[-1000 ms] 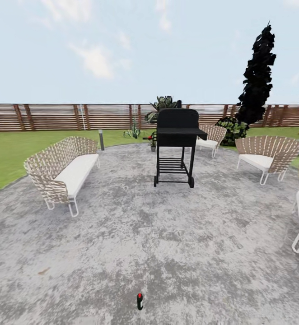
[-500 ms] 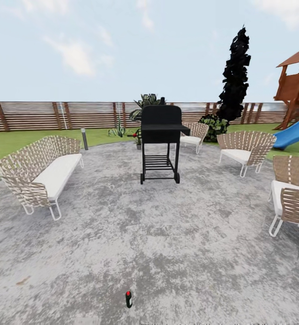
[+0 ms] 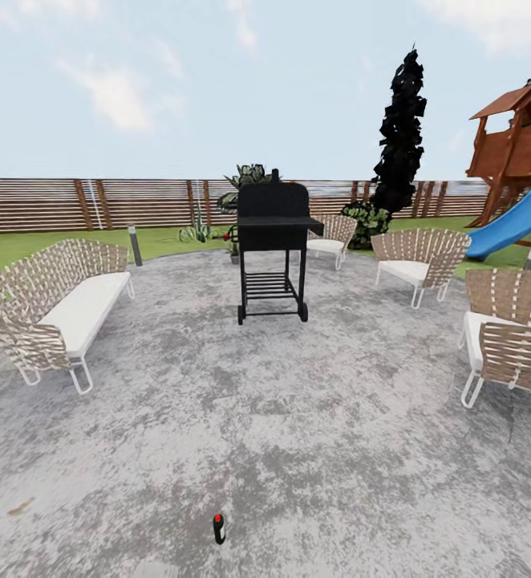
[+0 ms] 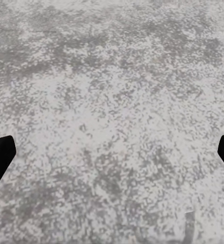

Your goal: Pick up the pesticide atomizer in the garden and spray insectifuge to fully cover both potted plants in the garden.

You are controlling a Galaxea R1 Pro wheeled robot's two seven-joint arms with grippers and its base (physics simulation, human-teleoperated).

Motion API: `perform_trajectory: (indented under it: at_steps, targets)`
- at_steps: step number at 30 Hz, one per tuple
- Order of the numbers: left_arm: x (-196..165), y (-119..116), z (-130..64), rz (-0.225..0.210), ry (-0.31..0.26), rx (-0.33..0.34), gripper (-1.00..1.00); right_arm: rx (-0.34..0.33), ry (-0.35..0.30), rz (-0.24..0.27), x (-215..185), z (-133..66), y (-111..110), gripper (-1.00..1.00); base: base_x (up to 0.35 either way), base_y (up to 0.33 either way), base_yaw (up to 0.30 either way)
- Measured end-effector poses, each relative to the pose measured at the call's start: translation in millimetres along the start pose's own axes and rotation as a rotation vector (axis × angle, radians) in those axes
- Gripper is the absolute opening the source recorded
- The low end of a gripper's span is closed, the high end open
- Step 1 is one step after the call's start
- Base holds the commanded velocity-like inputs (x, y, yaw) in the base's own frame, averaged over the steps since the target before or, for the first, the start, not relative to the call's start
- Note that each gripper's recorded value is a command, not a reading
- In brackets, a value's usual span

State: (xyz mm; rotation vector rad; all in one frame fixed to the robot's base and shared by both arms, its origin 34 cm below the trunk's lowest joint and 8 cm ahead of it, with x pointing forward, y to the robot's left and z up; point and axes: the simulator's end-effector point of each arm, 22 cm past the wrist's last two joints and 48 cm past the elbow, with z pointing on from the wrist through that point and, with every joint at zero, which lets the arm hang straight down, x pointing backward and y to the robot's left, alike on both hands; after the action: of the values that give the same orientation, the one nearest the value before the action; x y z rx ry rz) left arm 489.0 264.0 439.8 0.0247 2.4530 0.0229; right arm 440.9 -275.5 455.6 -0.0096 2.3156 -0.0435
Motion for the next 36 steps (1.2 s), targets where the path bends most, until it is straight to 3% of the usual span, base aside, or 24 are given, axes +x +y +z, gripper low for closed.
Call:
perform_trajectory:
  at_steps: [36]
  targets:
    - [59,-4,48.3,-0.001,0.005,0.003,1.00,0.001,0.033,-0.001,77,38.1,2,1.00,0.000,0.000,0.000]
